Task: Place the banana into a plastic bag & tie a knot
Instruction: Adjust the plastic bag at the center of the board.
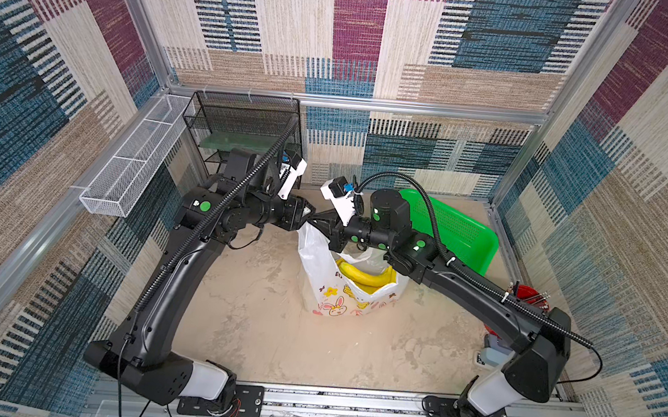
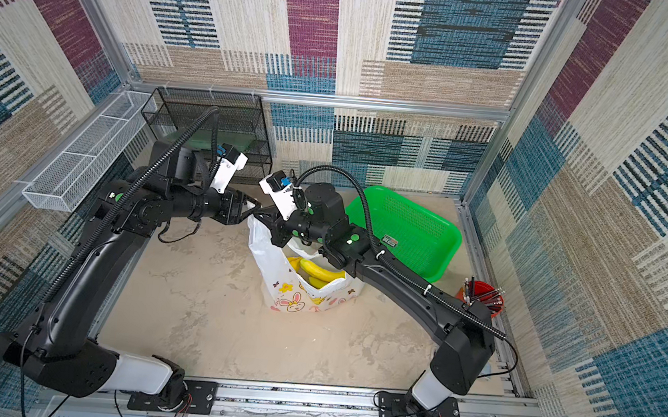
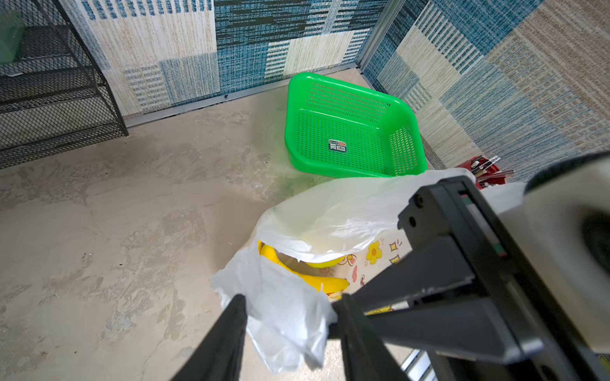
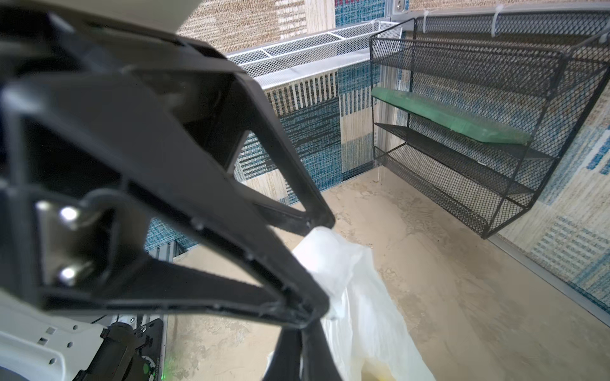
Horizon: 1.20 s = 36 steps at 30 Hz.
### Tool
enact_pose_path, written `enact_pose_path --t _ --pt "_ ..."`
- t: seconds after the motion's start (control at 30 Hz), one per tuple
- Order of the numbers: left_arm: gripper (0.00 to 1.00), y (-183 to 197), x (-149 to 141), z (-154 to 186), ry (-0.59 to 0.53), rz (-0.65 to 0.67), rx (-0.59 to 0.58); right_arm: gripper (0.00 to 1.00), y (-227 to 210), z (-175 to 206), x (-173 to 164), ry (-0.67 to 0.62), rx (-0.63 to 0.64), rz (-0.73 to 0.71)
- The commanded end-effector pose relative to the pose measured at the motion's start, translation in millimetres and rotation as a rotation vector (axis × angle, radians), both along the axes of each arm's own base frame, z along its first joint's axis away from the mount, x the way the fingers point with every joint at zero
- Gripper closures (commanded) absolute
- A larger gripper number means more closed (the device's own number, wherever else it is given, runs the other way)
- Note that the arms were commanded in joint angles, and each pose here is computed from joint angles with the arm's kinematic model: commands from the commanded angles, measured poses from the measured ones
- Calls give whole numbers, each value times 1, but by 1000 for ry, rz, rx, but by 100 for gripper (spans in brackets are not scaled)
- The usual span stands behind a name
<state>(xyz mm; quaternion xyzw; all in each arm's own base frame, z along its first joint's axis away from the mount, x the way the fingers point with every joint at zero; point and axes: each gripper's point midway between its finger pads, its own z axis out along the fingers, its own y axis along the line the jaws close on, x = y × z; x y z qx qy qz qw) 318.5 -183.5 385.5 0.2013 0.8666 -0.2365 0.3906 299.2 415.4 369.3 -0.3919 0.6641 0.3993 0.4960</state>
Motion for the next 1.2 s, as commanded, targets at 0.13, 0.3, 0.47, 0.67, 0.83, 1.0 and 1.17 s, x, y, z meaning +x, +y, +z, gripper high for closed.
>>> enact_pose_path --t 0.13,0.3,0.47,0.67,0.83,1.0,1.17 --pt "59 -15 -11 -4 41 -87 -61 100 2 15 1 -38 46 12" --pt "77 -14 -17 -14 79 -87 -59 100 1 17 4 -41 57 2" --pt "88 -13 -19 -17 110 -73 -65 100 -1 20 8 -45 67 -11" --pt "100 -9 -17 -11 136 -13 -85 96 -6 20 10 -54 59 -37" --pt "100 -10 -16 0 224 72 -167 26 -27 -2 6 -125 17 -149" --pt "100 -17 -20 1 345 119 -269 5 -31 -12 0 -250 10 -219" --pt "100 -18 -20 9 414 188 -350 5 -18 -10 19 -232 62 -302"
